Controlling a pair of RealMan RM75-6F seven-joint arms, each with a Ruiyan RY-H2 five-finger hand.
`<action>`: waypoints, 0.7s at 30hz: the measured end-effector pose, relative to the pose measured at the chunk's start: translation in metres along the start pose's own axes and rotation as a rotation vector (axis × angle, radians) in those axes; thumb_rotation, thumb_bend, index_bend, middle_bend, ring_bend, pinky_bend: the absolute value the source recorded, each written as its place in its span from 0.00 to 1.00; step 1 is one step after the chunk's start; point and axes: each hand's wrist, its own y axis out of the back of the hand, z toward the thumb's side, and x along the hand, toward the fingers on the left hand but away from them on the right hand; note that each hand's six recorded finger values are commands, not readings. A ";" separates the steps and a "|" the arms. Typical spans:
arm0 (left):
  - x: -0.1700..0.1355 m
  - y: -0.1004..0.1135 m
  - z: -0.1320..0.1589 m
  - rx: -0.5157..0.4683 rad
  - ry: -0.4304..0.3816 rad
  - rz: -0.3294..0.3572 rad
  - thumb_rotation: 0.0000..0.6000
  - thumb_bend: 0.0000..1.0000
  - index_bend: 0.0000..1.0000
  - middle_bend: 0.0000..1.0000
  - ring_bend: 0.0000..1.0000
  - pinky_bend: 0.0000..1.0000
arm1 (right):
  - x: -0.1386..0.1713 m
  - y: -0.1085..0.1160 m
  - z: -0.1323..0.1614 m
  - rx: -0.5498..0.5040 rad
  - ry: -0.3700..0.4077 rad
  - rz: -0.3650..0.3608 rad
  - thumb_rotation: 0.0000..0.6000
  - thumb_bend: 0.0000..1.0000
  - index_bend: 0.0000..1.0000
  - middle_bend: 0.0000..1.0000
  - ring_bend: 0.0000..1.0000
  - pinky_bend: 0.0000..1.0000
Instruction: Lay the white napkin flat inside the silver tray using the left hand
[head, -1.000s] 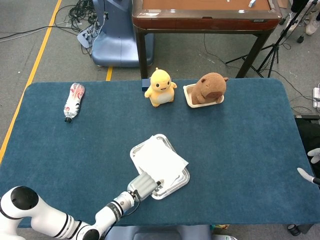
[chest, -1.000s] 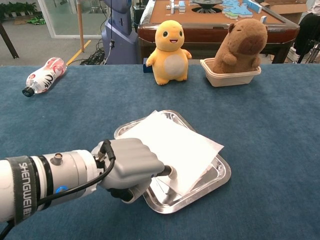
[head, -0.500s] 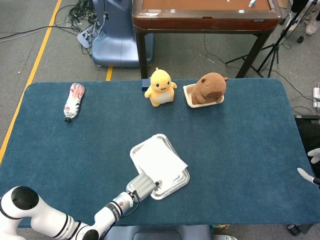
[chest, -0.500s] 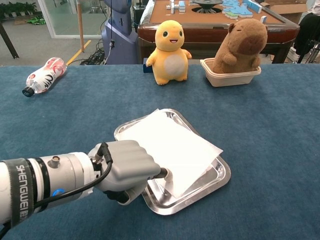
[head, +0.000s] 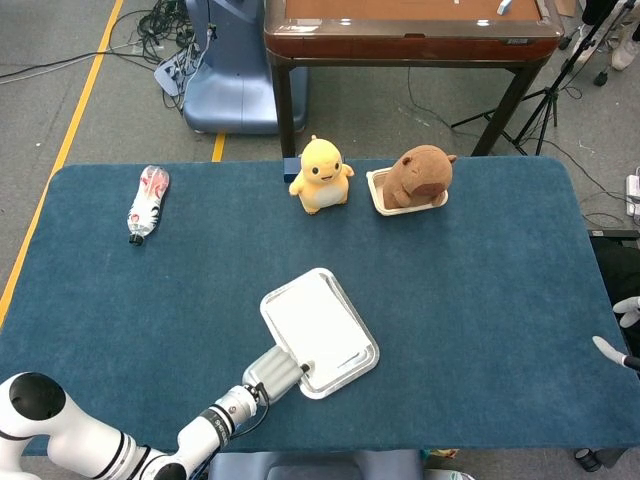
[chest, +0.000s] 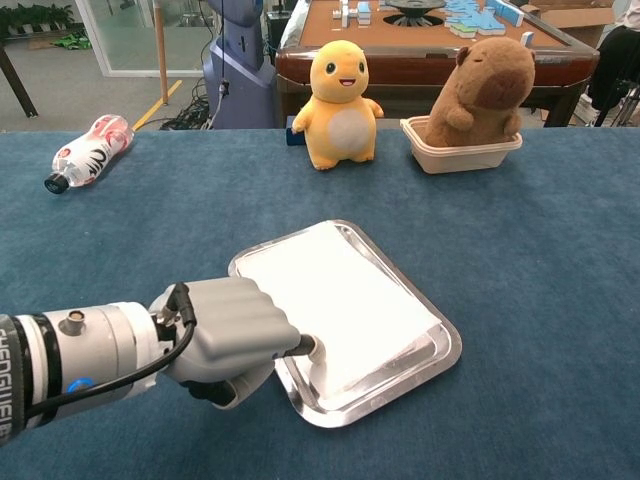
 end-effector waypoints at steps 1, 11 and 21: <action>-0.001 0.000 0.000 0.002 -0.001 -0.001 1.00 1.00 0.17 1.00 0.88 0.92 | 0.000 0.000 0.000 0.000 0.000 0.000 1.00 0.01 0.47 0.58 0.50 0.70; -0.007 0.000 0.005 0.004 -0.017 0.008 1.00 1.00 0.17 1.00 0.88 0.92 | 0.000 -0.001 0.000 0.001 0.001 0.002 1.00 0.01 0.47 0.58 0.50 0.70; -0.010 0.009 0.002 -0.015 -0.013 0.045 1.00 1.00 0.17 1.00 0.88 0.92 | 0.000 -0.001 0.000 0.001 0.001 0.004 1.00 0.01 0.47 0.58 0.50 0.70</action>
